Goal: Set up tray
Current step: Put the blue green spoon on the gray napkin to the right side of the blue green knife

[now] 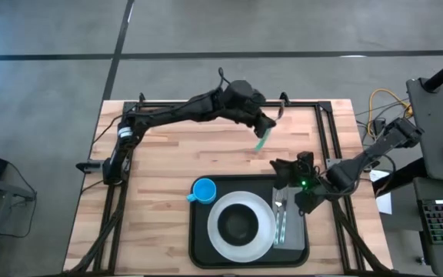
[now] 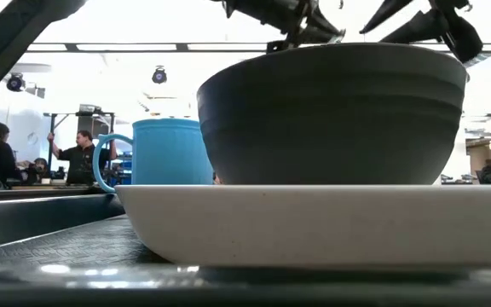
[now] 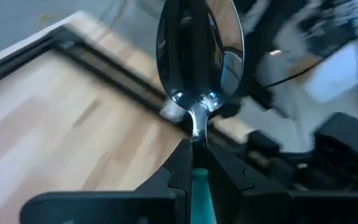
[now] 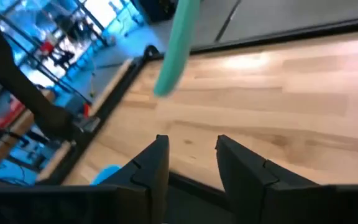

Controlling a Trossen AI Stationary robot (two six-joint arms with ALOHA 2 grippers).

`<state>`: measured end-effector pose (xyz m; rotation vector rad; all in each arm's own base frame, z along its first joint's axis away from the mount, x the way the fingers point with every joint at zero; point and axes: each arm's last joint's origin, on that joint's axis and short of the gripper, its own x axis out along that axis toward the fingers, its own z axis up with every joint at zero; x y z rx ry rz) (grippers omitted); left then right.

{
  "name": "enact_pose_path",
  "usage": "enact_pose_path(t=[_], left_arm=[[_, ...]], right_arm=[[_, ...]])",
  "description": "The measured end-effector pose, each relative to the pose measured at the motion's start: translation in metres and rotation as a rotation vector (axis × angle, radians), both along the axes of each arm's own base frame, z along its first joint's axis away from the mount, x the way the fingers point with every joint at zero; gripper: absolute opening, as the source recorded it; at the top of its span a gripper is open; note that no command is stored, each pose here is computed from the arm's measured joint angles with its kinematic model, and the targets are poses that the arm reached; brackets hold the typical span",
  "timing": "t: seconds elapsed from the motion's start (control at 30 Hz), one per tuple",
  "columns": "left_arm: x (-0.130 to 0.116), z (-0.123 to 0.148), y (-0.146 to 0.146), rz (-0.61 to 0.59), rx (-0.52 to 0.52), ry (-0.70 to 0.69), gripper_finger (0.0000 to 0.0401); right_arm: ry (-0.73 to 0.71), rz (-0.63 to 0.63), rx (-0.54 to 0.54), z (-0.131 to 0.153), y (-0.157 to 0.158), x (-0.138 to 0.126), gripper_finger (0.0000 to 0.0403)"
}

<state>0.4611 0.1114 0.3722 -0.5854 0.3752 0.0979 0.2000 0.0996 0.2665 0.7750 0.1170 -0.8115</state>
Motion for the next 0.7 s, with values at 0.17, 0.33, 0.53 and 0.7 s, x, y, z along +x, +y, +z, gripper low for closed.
enact_pose_path(t=[0.17, 0.33, 0.53, 0.7], left_arm=[[0.007, 0.0, -0.003, -0.101, -0.032, -0.132, 0.0014], [0.01, -0.01, -0.003, -0.117, -0.038, -0.159, 0.0015], [0.015, -0.013, -0.009, -0.21, -0.052, -0.268, 0.0015], [0.015, -0.023, -0.007, -0.048, -0.087, -0.172, 0.0015]], right_arm=[[-0.026, -0.01, -0.012, 0.007, -0.001, -0.001, 0.0157], [-0.064, -0.022, 0.019, 0.014, -0.006, -0.008, 0.0211], [-0.101, -0.028, 0.047, 0.02, -0.013, -0.019, 0.0265], [-0.146, -0.055, 0.097, 0.021, -0.019, -0.025, 0.0277]])
